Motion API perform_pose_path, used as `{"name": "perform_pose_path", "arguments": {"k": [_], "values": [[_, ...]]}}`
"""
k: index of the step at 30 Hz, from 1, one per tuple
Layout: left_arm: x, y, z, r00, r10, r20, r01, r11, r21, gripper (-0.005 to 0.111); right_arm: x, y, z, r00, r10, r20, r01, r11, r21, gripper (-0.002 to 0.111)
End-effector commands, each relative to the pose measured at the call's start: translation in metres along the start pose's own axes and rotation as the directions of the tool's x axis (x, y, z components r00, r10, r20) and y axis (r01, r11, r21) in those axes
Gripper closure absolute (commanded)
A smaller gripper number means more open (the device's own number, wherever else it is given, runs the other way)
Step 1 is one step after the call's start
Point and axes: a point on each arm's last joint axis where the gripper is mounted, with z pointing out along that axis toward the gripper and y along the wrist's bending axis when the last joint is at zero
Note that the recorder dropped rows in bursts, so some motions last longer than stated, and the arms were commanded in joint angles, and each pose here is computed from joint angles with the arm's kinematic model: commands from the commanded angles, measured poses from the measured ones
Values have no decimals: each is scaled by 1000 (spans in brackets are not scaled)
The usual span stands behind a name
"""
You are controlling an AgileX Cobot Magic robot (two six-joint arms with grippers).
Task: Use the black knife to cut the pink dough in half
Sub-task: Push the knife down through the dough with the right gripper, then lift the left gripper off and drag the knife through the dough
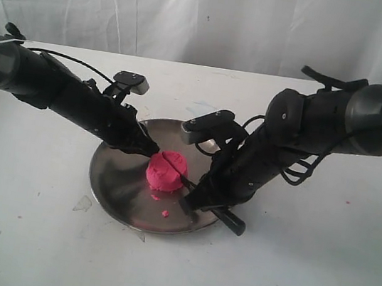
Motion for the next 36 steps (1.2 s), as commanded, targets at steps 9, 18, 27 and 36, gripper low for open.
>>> {"name": "perform_pose_path", "arguments": {"k": [9,18,27,36], "values": [[2,-3,1,1000,-8,-5,8,1000,29,107,-3,2,-7,1000,-25,13,25,1000,-2,108],[2,-3,1,1000,-8,-5,8,1000,29,107,2,1,7,999,-17,-29,16,1000,-15,108],[2,-3,1,1000,-8,-5,8,1000,29,107,4,0,11,999,-22,-38,22,1000,-12,108],[2,-3,1,1000,-10,-5,10,1000,29,107,-2,1,2,999,-29,-19,29,999,-13,108]]}}
